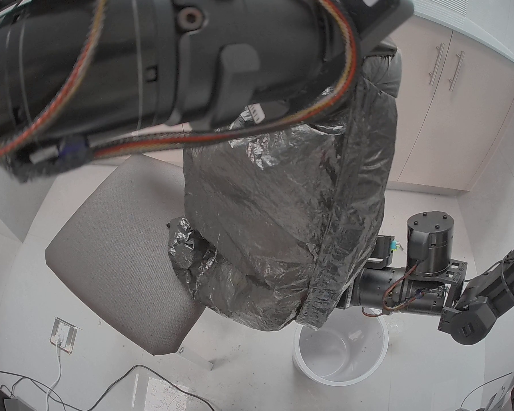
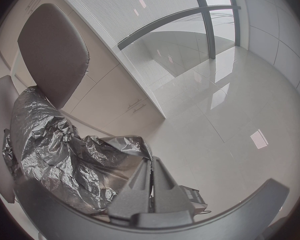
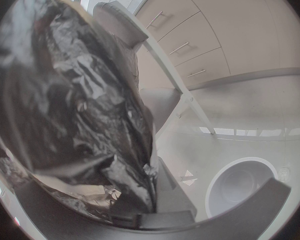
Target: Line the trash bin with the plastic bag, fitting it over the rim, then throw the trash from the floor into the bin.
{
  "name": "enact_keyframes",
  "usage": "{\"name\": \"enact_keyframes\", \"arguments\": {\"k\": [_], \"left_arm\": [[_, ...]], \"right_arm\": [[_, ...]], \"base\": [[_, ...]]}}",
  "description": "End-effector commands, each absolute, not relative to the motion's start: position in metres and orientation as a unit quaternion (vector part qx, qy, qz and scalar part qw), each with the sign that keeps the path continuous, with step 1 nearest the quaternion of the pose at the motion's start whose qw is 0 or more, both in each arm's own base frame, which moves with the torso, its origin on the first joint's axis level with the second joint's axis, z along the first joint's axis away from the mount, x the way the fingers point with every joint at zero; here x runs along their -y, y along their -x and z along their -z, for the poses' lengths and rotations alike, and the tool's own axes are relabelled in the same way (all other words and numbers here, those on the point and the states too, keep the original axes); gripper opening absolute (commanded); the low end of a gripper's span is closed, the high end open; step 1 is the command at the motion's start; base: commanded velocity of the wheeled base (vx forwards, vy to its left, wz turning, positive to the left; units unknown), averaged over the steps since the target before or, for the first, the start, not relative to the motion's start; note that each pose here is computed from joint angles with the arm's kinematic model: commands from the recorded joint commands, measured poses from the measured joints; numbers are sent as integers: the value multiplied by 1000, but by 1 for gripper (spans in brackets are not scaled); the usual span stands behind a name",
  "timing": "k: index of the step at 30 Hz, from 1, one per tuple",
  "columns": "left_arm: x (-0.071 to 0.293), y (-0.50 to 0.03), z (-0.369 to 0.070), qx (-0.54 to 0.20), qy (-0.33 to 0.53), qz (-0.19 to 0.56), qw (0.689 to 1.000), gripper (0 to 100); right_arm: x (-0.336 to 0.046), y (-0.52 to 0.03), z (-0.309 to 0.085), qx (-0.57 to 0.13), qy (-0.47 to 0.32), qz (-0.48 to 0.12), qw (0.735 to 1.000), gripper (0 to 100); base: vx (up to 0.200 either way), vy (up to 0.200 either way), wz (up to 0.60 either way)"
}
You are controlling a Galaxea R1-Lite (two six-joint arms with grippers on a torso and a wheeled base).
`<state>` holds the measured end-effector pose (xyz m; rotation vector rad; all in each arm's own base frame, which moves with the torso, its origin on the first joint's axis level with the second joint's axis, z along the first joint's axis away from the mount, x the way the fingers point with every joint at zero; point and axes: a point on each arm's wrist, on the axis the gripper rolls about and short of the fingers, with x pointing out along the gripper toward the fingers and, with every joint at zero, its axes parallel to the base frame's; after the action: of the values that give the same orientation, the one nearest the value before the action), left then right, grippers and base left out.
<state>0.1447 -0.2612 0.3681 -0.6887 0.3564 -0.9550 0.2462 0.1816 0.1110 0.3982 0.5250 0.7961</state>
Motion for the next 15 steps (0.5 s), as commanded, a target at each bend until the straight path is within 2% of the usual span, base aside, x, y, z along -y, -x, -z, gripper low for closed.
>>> {"name": "enact_keyframes", "arguments": {"k": [1,8,12,15], "left_arm": [[252,-144,-361,-172,317,438,823,0],[223,-154,-312,-222,283,395,846,0],[209,-168,-286,-231,284,388,846,0],[200,-183,-259,-242,288,396,838,0]], "right_arm": [[-156,-235,-127,-229,-201,-361,881,0],[-110,-209,-149,-200,-218,-324,899,0],[-96,-187,-163,-219,-217,-322,895,0],[-81,-164,-188,-251,-223,-302,892,0]], "base": [[0,0,0],[0,0,0],[0,0,0],[0,0,0]]}}
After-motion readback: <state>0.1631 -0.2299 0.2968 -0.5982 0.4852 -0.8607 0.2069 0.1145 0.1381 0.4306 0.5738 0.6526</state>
